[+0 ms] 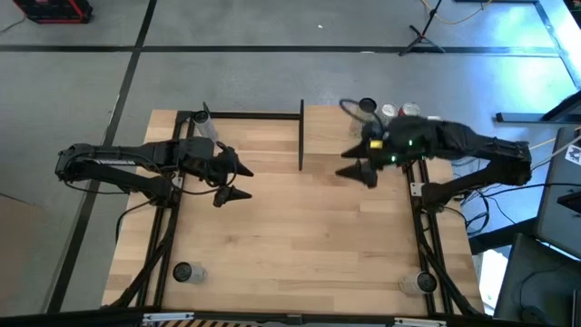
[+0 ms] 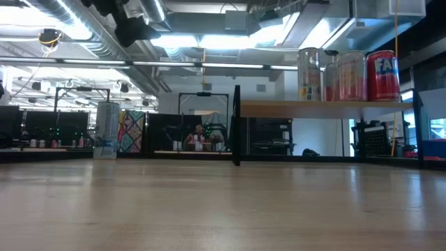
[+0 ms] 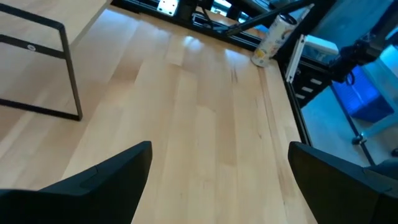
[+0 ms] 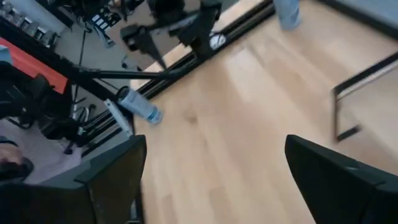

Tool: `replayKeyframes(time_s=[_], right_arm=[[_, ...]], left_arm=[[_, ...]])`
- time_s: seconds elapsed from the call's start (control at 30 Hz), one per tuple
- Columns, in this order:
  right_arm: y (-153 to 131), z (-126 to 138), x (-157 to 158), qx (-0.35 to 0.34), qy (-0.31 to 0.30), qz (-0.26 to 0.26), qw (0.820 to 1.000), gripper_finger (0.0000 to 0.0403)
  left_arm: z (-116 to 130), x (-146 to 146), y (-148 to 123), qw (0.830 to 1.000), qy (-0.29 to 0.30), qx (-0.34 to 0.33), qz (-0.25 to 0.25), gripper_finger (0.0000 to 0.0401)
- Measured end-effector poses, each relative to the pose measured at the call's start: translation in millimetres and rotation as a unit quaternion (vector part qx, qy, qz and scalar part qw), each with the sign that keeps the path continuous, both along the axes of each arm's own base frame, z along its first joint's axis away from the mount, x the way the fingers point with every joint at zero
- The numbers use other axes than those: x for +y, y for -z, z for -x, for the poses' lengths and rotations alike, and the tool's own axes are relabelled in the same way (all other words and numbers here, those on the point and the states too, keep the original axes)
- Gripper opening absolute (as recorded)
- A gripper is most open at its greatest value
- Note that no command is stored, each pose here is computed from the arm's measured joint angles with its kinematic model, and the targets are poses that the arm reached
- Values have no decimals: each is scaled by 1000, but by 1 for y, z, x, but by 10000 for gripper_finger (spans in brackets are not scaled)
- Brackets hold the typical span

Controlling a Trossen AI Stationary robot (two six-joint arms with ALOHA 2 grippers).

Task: Place canned beverage on shelf
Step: Put the white yellow soda can on the shelf aligned with the other white yellow soda can

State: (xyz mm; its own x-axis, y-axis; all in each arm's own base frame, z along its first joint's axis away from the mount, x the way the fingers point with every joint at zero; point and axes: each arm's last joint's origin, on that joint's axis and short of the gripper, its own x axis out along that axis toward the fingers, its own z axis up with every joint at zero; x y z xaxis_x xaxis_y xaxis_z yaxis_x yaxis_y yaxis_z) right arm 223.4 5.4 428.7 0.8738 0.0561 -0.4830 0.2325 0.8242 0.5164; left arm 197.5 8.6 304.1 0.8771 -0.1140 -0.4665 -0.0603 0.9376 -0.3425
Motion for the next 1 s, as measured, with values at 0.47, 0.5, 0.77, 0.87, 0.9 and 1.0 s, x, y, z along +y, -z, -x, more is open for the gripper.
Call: replayKeyframes(time_s=[0.47, 0.5, 0.77, 0.87, 0.9, 1.0], right_arm=[[18, 4, 87, 70, -6, -95, 993, 372], [18, 5, 92, 73, -10, -99, 992, 372], [24, 30, 132, 123, -54, -139, 981, 372], [26, 42, 145, 145, -72, -148, 976, 372], [27, 46, 148, 153, -76, -150, 974, 372], [29, 56, 157, 168, -85, -149, 971, 372]], left_arm=[[-7, -8, 2, 1000, 5, 0, 12, 373], [-10, -11, 3, 1000, 6, 1, 17, 373], [-25, -37, 12, 998, 11, 14, 55, 373], [-25, -44, 13, 997, -6, 18, 77, 373], [-25, -47, 13, 996, -14, 17, 81, 373], [-23, -54, 13, 996, -23, 18, 87, 373]])
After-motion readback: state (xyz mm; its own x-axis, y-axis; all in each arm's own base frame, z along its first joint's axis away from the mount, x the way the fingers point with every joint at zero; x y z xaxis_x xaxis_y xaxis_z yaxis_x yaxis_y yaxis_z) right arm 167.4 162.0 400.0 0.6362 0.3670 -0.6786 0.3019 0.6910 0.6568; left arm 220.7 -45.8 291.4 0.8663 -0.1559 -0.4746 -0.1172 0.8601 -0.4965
